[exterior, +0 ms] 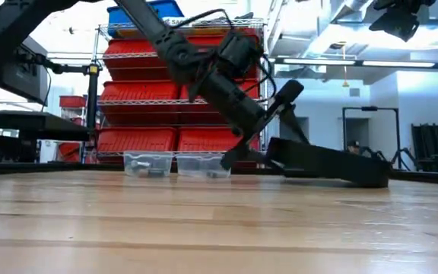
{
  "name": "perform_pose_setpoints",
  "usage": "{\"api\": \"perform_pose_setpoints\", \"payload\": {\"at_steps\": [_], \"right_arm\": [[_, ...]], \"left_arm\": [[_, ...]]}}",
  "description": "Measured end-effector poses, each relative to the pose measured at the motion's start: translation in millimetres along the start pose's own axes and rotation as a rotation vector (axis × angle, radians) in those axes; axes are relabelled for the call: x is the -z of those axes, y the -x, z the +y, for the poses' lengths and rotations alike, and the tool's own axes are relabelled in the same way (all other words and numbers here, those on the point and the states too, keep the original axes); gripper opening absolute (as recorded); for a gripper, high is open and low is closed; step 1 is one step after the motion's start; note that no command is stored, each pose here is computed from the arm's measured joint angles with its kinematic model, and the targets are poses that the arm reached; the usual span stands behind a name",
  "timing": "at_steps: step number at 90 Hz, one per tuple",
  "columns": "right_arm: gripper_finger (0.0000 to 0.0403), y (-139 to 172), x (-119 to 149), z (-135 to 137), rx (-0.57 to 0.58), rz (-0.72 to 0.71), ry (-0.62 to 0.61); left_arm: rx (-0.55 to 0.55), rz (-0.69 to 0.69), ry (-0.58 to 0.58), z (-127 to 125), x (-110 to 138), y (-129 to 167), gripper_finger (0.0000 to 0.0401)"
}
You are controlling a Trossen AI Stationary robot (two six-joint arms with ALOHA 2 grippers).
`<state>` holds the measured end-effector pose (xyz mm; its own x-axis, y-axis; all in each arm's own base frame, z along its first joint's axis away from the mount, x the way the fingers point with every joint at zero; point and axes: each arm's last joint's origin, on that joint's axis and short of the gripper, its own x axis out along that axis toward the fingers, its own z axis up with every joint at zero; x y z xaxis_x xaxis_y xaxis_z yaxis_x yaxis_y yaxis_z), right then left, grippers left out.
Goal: Insert battery
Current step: Insert the black battery into the wall clock
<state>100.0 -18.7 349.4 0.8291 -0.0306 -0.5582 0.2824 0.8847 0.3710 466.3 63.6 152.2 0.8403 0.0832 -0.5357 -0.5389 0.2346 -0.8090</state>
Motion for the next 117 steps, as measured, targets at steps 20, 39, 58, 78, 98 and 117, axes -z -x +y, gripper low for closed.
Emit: {"api": "perform_pose_setpoints", "payload": {"at_steps": [20, 39, 58, 78, 98, 117], "right_arm": [[0.0178, 0.0, 1.1, -0.4, 0.004, 0.012, -0.002], [0.0178, 0.1, 3.4, -1.2, 0.012, 0.035, 0.007], [0.0178, 0.0, 4.2, -1.5, 0.016, 0.044, 0.009], [0.0178, 0.1, 4.2, -1.5, 0.015, 0.043, 0.02], [0.0178, 0.1, 4.1, -1.5, 0.014, 0.042, 0.035], [0.0178, 0.1, 4.1, -1.5, 0.015, 0.042, 0.034]], "left_arm": [[-0.094, 0.064, -0.102, -18.5, -5.2, 5.3, 0.0263], [0.001, 0.07, -0.128, -25.2, -6.3, 2.6, 0.0263], [0.029, 0.085, -0.141, -26.7, -7.8, 2.7, 0.0264], [0.05, 0.076, -0.137, -29.0, -8.0, 2.7, 0.0264], [0.062, 0.072, -0.104, -30.6, -8.5, 2.9, 0.0264], [0.037, 0.054, -0.104, -29.8, -8.7, 3.6, 0.0265]]}}
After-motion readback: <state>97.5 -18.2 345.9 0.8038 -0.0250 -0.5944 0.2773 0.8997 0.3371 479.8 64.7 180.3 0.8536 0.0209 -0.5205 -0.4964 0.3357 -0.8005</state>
